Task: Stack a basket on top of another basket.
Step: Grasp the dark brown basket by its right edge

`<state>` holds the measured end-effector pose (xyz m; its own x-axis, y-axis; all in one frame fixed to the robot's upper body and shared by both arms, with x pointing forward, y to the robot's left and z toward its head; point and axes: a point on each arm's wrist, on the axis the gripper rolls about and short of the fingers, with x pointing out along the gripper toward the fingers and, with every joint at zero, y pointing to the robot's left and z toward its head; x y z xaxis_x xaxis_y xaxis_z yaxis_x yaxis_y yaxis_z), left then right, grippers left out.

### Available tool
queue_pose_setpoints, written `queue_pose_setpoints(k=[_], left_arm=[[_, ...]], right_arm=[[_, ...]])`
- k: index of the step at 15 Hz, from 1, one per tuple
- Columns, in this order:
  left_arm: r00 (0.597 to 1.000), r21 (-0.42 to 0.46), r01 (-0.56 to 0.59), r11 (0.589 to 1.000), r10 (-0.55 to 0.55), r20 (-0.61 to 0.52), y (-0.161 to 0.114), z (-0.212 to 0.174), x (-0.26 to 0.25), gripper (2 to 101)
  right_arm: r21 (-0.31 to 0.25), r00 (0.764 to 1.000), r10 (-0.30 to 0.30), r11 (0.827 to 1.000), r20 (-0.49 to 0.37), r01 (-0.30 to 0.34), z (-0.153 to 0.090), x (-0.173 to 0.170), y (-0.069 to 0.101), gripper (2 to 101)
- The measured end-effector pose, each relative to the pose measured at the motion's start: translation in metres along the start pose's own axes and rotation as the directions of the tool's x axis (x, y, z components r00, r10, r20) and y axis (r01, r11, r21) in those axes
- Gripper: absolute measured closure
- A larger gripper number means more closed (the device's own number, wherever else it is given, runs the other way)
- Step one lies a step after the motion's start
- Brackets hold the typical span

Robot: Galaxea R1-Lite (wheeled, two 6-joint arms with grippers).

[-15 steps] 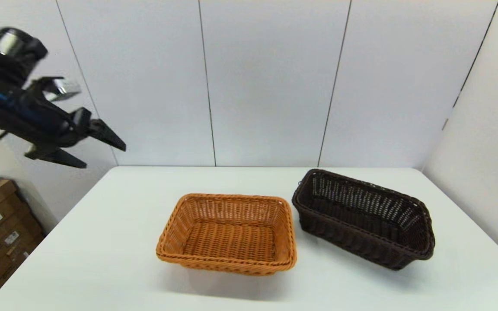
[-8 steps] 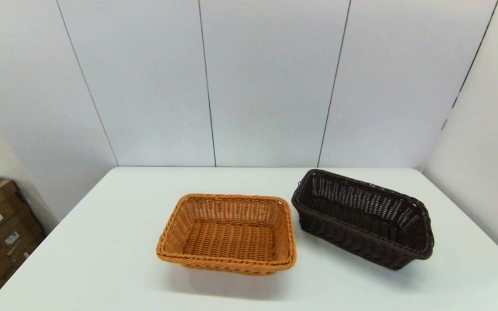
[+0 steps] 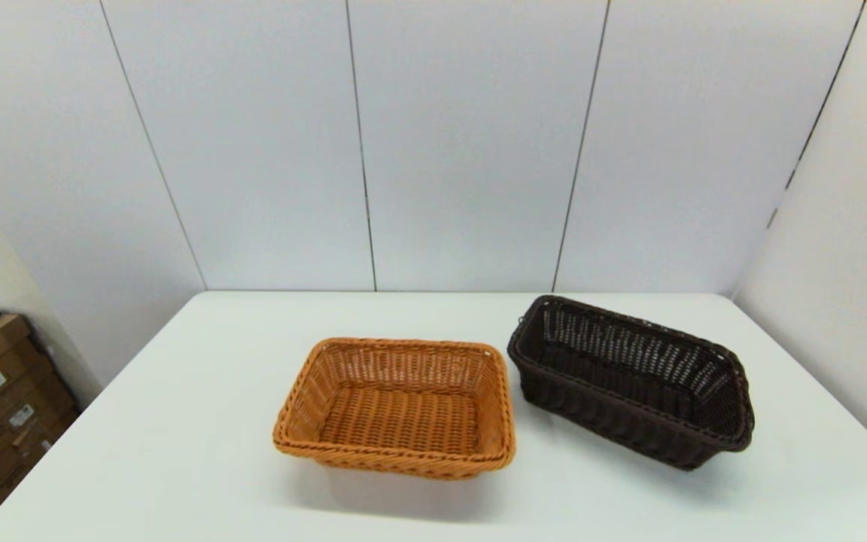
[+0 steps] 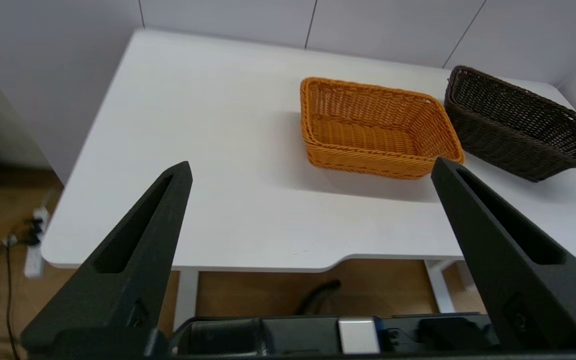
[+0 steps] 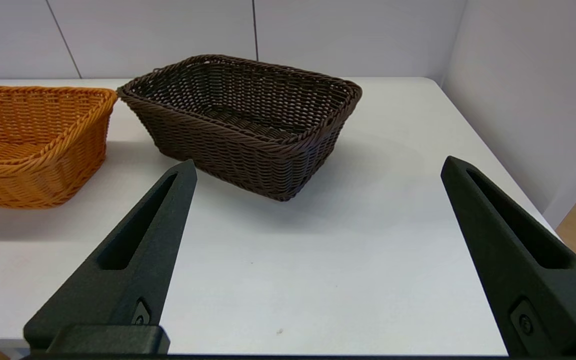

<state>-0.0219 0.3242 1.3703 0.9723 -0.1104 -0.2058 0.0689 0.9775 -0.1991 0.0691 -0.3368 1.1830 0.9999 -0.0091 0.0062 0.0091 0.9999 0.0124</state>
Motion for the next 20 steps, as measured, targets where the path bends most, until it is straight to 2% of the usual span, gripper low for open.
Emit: queue_pose_setpoints(k=[2,4,7,10,12,14,15,16,18,20], left_arm=[[0.996,0.029,-0.045,0.999,0.043,0.075,0.01,-0.036,-0.01,6.1],[0.984,0.024,-0.119,0.993,0.115,0.136,0.02,-0.062,0.001,6.0],[0.947,0.041,-0.257,0.966,0.243,0.212,0.035,-0.09,0.047,5.9],[0.912,0.128,-0.339,0.932,0.293,0.286,0.047,-0.119,0.093,5.7],[0.918,0.189,-0.31,0.932,0.242,0.313,0.051,-0.135,0.111,5.5],[0.963,0.232,-0.167,0.958,0.108,0.248,0.051,-0.148,0.119,5.4],[0.976,0.218,-0.106,0.97,0.06,0.209,0.051,-0.154,0.122,5.4],[0.979,0.178,-0.096,0.979,0.061,0.194,0.052,-0.156,0.123,5.4],[0.975,0.096,-0.123,0.988,0.102,0.197,0.053,-0.157,0.124,5.4],[0.973,0.085,-0.124,0.989,0.105,0.204,0.053,-0.157,0.124,5.4]], right_arm=[[0.0,1.0,0.0,1.0,0.0,0.0,0.0,0.0,0.0,5.2],[0.0,1.0,0.0,1.0,0.001,0.0,0.0,0.0,0.0,5.2],[0.0,1.0,0.0,1.0,0.0,0.0,0.0,0.0,0.0,5.2],[0.0,1.0,0.0,1.0,0.0,0.0,0.0,0.0,0.0,5.2],[0.0,1.0,0.0,1.0,0.0,0.0,0.0,0.0,0.0,5.2],[0.0,1.0,0.0,1.0,0.001,0.0,0.0,0.0,0.0,5.2],[0.0,1.0,0.0,1.0,0.0,0.0,0.0,0.0,0.0,5.2],[0.0,1.0,0.0,1.0,0.0,0.0,0.0,0.0,0.0,5.2],[0.0,1.0,0.0,1.0,0.0,0.0,0.0,0.0,0.0,5.2],[0.0,1.0,0.0,1.0,0.0,0.0,0.0,0.0,0.0,5.2]])
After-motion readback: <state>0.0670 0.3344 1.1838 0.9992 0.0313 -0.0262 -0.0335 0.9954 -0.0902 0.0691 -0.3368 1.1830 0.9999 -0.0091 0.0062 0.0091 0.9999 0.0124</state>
